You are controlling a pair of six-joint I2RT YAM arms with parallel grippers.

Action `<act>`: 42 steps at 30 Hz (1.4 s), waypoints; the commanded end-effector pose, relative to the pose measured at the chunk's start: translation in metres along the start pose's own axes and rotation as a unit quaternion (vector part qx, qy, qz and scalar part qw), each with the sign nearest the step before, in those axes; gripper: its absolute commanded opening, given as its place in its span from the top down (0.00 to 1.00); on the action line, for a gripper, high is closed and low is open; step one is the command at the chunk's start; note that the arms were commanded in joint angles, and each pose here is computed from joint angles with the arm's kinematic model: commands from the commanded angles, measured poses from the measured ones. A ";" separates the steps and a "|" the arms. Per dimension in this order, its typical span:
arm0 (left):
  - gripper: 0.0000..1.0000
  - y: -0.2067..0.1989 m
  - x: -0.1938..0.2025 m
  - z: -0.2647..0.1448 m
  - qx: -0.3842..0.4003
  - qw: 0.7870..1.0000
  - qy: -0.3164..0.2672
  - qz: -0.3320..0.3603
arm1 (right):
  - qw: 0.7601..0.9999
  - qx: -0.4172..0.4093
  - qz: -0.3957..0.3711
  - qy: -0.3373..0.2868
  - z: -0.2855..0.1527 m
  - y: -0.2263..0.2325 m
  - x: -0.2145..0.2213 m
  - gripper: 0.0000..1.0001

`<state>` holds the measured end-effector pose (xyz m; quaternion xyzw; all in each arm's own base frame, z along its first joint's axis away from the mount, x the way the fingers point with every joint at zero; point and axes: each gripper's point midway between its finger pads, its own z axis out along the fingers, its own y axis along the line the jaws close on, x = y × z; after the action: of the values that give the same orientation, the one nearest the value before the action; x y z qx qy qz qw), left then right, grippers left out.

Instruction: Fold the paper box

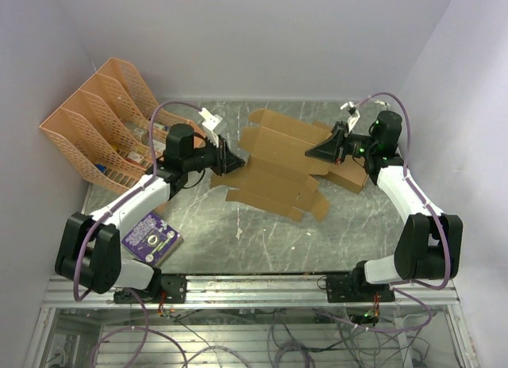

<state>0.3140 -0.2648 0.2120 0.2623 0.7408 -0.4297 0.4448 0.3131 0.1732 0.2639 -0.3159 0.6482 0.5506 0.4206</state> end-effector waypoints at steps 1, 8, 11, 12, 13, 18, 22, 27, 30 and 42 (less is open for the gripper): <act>0.73 -0.017 0.001 0.004 0.039 0.999 -0.001 0.028 | 0.999 -0.014 -0.035 -0.004 0.001 0.012 -0.016 1.00; 0.65 -0.021 0.004 0.007 0.052 0.998 -0.006 0.041 | 0.999 -0.028 -0.037 -0.002 0.003 0.018 -0.017 1.00; 0.64 -0.020 0.004 0.010 0.055 0.997 -0.008 0.044 | 0.998 -0.039 -0.040 0.001 0.003 0.023 -0.016 1.00; 0.64 -0.020 0.003 0.011 0.057 0.997 -0.012 0.048 | 0.998 -0.043 -0.041 0.002 0.004 0.025 -0.016 1.00; 0.64 -0.020 0.001 0.011 0.058 0.997 -0.016 0.052 | 0.998 -0.048 -0.042 0.003 0.004 0.027 -0.015 1.00; 0.65 -0.025 -0.007 0.010 0.074 0.993 -0.035 0.083 | 0.997 -0.064 -0.052 0.008 0.004 0.035 -0.015 1.00; 0.65 -0.033 -0.008 0.008 0.098 0.989 -0.043 0.102 | 0.995 -0.080 -0.067 0.012 0.004 0.043 -0.015 1.00; 0.63 -0.044 -0.014 -0.002 0.125 0.977 -0.062 0.163 | 0.990 -0.098 -0.096 0.019 0.004 0.052 -0.020 1.00; 0.60 -0.049 -0.020 -0.009 0.136 0.969 -0.082 0.191 | 0.988 -0.111 -0.102 0.023 0.005 0.059 -0.019 1.00; 0.50 -0.079 -0.029 -0.028 0.196 0.935 -0.153 0.251 | 0.983 -0.129 -0.125 0.025 0.007 0.071 -0.024 1.00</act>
<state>0.2685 -0.2796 0.2413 0.4190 0.5587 -0.4811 0.5299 0.2763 0.1884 0.3060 -0.4398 0.5581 0.5562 0.4310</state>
